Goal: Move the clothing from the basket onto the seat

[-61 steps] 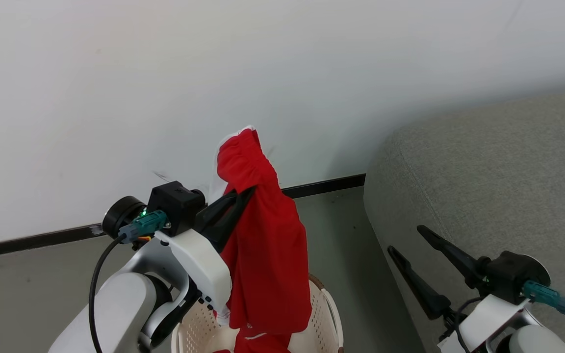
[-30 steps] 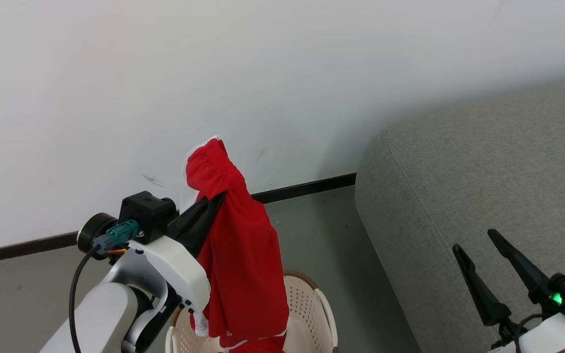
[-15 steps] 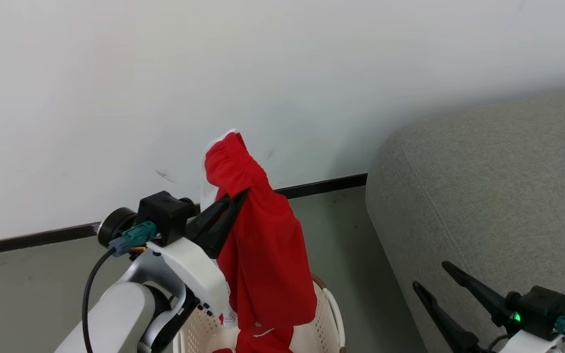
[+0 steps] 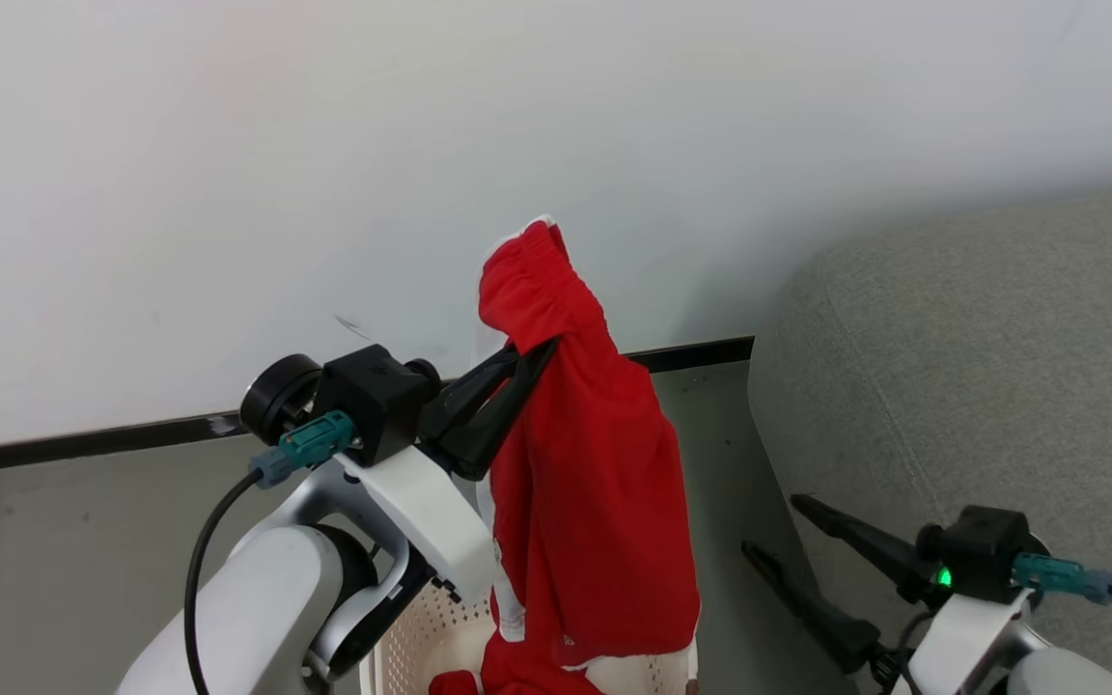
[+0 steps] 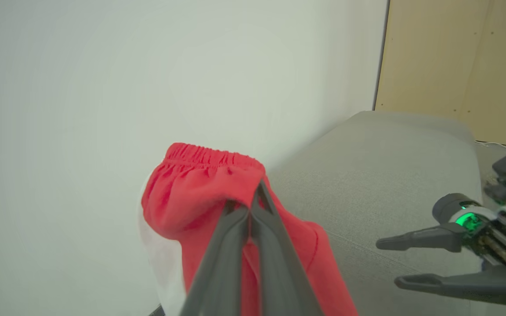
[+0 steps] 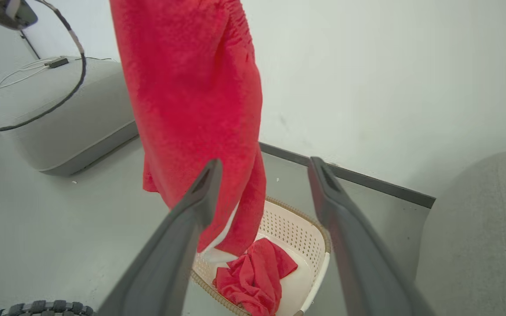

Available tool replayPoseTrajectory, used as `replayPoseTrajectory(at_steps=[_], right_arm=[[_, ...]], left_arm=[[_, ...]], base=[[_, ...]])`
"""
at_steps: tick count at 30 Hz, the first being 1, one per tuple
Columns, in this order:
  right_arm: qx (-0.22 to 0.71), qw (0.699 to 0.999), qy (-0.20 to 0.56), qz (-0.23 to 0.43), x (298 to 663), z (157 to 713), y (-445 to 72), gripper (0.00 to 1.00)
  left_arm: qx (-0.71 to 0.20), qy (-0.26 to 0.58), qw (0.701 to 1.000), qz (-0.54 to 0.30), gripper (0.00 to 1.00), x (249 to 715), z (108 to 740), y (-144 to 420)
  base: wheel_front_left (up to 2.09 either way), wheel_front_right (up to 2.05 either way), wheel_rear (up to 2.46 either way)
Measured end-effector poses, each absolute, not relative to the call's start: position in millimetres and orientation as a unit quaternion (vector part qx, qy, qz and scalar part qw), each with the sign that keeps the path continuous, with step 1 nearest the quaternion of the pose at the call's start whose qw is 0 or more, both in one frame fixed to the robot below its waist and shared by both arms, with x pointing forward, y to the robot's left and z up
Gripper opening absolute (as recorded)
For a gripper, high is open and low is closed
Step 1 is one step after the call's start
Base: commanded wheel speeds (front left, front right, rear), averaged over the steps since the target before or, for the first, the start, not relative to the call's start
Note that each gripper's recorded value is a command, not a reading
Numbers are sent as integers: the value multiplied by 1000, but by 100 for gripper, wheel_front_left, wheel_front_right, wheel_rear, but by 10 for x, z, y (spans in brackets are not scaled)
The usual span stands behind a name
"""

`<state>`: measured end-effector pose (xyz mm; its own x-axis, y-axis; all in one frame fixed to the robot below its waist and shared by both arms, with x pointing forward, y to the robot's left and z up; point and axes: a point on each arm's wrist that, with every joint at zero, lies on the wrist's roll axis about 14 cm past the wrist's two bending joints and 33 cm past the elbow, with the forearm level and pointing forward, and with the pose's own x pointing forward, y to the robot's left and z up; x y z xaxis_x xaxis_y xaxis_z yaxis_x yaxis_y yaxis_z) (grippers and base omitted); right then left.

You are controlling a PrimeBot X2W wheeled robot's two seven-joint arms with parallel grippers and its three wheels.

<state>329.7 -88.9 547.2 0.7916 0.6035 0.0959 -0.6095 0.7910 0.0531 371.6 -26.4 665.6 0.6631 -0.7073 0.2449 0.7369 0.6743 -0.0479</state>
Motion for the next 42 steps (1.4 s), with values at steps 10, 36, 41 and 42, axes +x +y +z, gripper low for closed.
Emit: replayPoseTrajectory(at_steps=[10, 36, 41, 42], right_arm=[[70, 921, -18, 383, 3477, 5553, -530, 100], [74, 836, 42, 543, 3468, 5564, 412, 40], [66, 826, 28, 559, 3473, 5617, 491, 0], [64, 826, 26, 559, 3479, 5624, 493, 0]], left_arm=[[-70, -107, 906, -404, 0, 3684, 6718, -286], [-68, -109, 912, -389, 0, 3743, 6763, -204], [-72, -104, 917, -378, 0, 3820, 6722, -146], [-72, -102, 919, -375, 0, 3841, 6708, -134]], base=[[0, 0, 0], [0, 0, 0], [0, 0, 0], [0, 0, 0]])
